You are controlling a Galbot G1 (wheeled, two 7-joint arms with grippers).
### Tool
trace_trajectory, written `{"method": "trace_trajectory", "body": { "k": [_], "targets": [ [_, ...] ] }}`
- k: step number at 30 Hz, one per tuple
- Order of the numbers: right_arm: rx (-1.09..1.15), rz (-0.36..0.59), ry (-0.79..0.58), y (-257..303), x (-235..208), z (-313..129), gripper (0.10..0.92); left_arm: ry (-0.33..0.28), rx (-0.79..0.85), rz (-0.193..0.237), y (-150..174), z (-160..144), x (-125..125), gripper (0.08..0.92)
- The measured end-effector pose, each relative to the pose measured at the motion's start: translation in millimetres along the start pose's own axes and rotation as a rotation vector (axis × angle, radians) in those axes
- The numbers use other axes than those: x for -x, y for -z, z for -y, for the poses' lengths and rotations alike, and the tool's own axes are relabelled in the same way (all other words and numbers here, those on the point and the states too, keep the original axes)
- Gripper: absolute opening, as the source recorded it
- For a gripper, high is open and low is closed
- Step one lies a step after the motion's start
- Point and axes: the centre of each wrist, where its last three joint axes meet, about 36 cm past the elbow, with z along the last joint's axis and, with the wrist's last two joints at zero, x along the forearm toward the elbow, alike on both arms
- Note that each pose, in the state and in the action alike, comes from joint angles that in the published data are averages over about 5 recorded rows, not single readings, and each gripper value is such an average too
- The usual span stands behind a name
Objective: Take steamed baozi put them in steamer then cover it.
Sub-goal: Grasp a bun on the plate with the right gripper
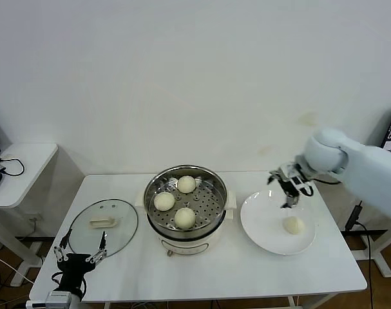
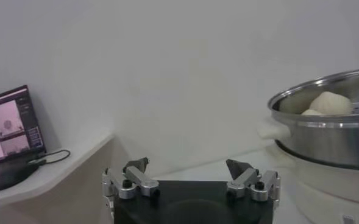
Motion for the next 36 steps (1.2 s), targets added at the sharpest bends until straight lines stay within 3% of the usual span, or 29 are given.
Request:
{"method": "trace_trajectory", "body": {
  "k": [11,24,36],
  "targets": [
    [0.129,-0.069,0.045,-52,56,-30,0.823,0.006,0.005,-0.005,1,-2,-4,0.823],
    [0.195,-0.088,0.091,-63,113,-35,0.82,0.016,0.009,-0.013,-1,-5,-6,0.823],
    [0.228,-0.086,0.102,-64,138,-37,0.714,0.018,0.004,-0.013,-1,-4,-7,0.823]
  ]
}}
